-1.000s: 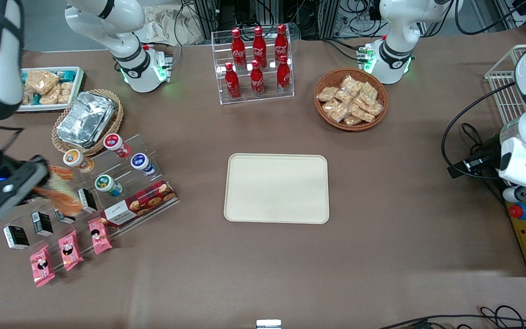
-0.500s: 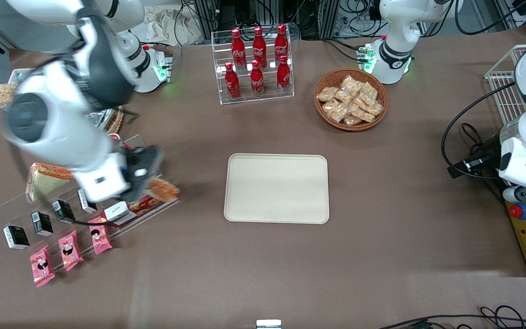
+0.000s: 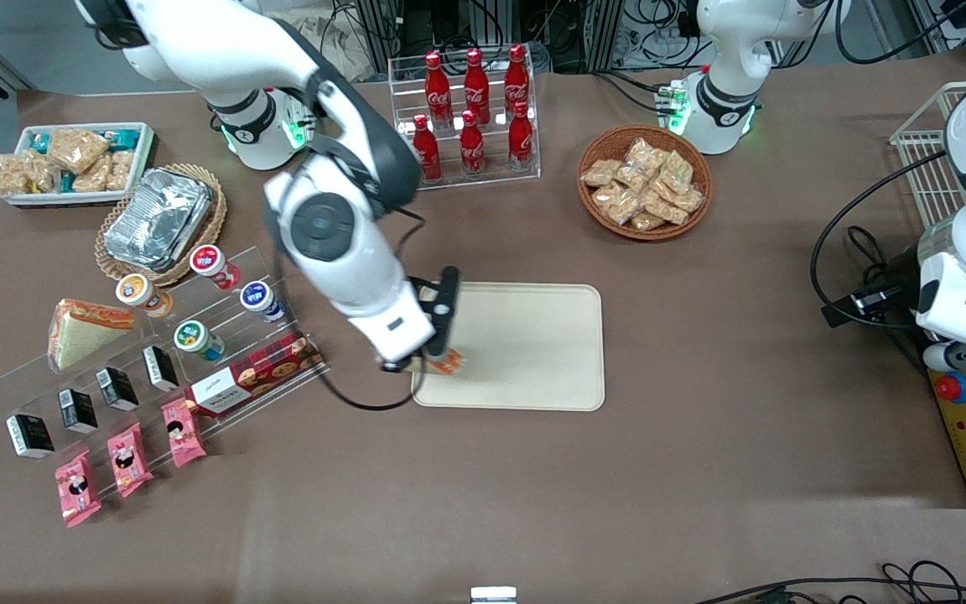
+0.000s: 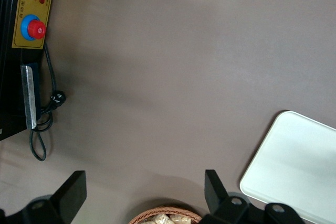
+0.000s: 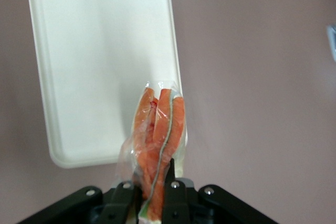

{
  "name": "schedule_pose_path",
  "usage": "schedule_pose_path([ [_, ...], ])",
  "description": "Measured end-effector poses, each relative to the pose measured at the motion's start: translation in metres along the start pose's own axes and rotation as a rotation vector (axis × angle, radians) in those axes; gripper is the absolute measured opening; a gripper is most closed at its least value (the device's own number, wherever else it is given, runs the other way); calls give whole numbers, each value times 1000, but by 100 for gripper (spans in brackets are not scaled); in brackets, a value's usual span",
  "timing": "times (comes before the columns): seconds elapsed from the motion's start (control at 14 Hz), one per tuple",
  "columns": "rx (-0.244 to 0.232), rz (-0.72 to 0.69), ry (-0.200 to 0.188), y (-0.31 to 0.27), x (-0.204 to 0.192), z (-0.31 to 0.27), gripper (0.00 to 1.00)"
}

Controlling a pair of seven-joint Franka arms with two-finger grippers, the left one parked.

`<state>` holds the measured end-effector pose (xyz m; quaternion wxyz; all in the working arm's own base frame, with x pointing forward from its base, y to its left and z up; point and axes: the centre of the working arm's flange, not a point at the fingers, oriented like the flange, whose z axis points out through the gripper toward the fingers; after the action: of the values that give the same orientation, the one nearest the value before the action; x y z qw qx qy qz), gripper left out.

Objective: Place sandwich on tray

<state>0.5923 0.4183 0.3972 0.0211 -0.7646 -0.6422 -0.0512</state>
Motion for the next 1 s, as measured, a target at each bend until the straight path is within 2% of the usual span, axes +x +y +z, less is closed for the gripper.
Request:
schedule_pose_path([
  [0.21,-18,-39,-15,-20,28,63,16],
  [0.79,-54,-25,-15,-10,21,142,16],
  [0.93,-58,-9,-11,-9,22,140,29],
  [1.0,-61,5,-7,-8,23,138,39],
])
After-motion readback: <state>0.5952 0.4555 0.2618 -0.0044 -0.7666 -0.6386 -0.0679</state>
